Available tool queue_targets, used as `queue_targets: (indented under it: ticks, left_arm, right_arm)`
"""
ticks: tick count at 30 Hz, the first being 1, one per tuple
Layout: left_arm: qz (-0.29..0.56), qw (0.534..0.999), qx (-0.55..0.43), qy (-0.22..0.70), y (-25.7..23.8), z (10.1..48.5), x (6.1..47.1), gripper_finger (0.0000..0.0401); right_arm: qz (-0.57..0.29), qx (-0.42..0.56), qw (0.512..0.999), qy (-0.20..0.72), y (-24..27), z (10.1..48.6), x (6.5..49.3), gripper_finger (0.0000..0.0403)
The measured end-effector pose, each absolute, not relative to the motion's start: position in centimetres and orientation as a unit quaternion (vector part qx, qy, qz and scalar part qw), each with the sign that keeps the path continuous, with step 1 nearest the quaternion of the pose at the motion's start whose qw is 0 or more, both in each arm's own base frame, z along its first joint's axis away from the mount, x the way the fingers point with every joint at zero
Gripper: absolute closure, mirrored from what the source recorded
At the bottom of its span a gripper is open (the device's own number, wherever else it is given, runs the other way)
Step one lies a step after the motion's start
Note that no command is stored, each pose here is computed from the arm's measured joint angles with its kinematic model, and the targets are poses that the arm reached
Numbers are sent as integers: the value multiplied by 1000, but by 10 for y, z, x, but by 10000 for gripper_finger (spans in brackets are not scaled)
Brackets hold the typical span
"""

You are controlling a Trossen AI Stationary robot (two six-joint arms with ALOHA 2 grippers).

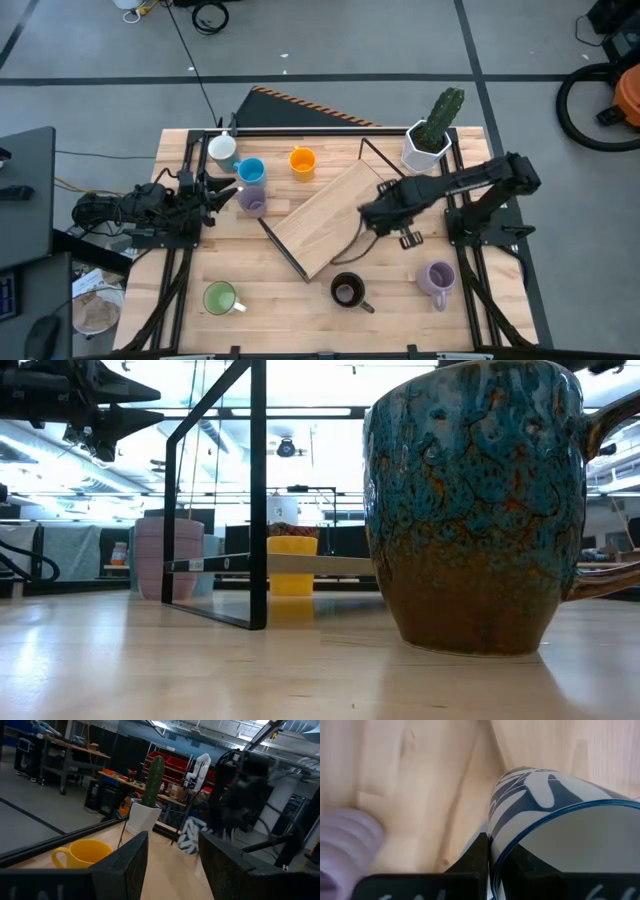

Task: Place coffee mugs
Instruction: Put the patterned blue mug onto the shelf

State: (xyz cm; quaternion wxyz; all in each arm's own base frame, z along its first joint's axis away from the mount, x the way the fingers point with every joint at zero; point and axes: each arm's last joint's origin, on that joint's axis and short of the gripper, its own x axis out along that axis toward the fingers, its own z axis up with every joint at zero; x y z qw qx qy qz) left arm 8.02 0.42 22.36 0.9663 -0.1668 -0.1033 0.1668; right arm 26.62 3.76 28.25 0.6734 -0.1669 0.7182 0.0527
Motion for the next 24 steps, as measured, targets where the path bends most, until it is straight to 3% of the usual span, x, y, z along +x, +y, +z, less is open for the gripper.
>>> queue_targets:
  ticks: [10, 24]
  left_arm:
    - [164, 965, -175, -104, 4, 224, 80, 221]
    - [165, 966, -171, -103, 4, 223, 80, 221]
  right_arm:
    - [61, -149, 676, 720, -7, 276, 277, 369]
    - [60, -127, 675, 724, -18, 265, 275, 366]
